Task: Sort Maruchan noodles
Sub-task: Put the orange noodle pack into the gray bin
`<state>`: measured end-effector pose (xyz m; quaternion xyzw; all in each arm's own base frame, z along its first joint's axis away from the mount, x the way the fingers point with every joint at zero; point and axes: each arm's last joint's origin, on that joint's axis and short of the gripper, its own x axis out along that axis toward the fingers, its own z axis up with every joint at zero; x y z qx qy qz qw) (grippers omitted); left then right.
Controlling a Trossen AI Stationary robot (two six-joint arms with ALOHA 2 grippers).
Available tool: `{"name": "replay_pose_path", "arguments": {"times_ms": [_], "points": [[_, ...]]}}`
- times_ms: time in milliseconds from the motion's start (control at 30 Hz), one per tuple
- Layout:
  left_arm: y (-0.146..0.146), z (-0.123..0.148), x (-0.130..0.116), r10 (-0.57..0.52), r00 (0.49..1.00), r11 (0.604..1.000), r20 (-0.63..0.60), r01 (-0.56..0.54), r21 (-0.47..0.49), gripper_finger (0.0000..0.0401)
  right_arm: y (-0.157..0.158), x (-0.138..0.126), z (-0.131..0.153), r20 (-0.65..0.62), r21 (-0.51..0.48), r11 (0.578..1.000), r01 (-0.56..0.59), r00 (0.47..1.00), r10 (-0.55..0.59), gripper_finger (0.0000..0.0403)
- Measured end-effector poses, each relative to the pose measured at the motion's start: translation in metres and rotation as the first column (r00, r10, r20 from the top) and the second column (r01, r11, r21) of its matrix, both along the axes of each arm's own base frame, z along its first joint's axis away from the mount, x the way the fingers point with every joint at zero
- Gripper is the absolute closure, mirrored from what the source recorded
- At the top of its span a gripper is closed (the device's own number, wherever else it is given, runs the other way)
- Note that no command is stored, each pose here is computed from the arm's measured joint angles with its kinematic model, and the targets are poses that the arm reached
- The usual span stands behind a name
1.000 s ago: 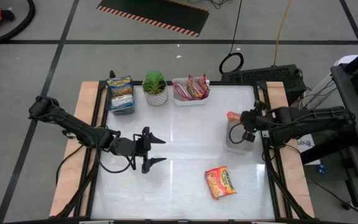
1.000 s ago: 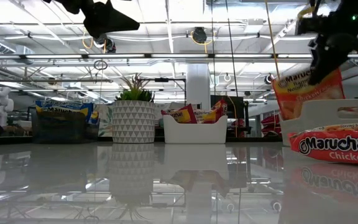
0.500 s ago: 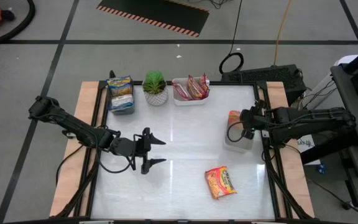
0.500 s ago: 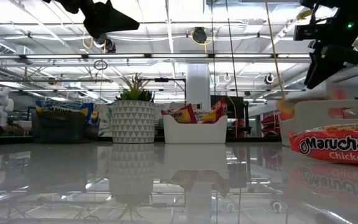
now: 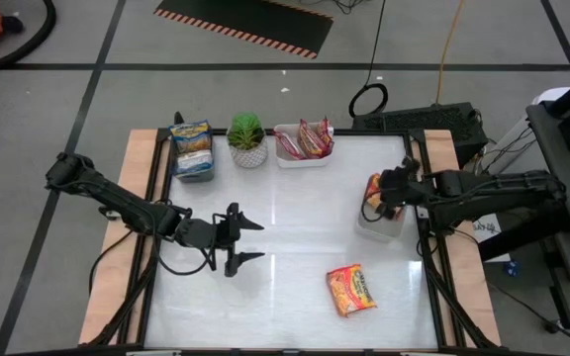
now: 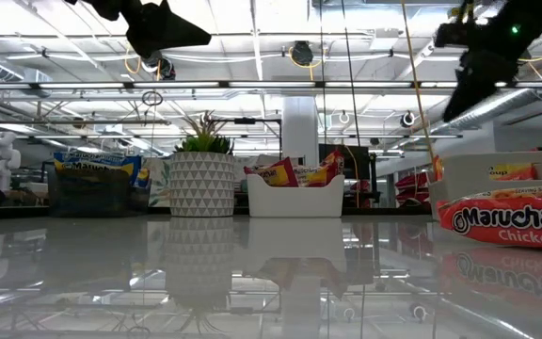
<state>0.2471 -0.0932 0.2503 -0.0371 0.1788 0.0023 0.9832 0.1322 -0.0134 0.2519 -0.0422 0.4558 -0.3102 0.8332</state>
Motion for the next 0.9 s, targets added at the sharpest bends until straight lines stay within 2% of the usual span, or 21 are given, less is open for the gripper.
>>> {"name": "replay_pose_path", "arguments": {"times_ms": [133, 300, 400, 500, 667, 900], "points": [[-0.003, -0.007, 0.007, -0.024, 1.000, 0.998, -0.006, 0.024, 0.057, 0.0062, 0.010, 0.016, 0.007, 0.200, 0.207, 0.970, -0.123, 0.976, 0.081, 0.0222], [-0.015, -0.028, 0.022, -0.119, 0.992, 0.984, -0.030, 0.122, 0.130, 0.0062, 0.033, 0.036, -0.006, 0.187, 0.350, 0.914, -0.206, 0.971, 0.147, 0.0222], [-0.018, -0.038, 0.025, -0.135, 0.989, 0.976, -0.064, 0.144, 0.164, 0.0062, 0.057, 0.052, -0.015, 0.208, 0.405, 0.876, -0.262, 0.959, 0.191, 0.0222], [-0.017, -0.040, 0.026, -0.127, 0.989, 0.979, -0.069, 0.136, 0.153, 0.0062, 0.087, 0.062, -0.025, 0.230, 0.442, 0.837, -0.323, 0.943, 0.242, 0.0222], [-0.018, -0.040, 0.026, -0.123, 0.990, 0.982, -0.068, 0.131, 0.134, 0.0062, 0.133, 0.055, -0.039, 0.143, 0.540, 0.799, -0.265, 0.964, 0.223, 0.0222], [-0.019, -0.040, 0.026, -0.123, 0.990, 0.984, -0.068, 0.131, 0.124, 0.0062, 0.197, 0.041, -0.018, 0.093, 0.641, 0.743, -0.191, 0.981, 0.172, 0.0222]]}}
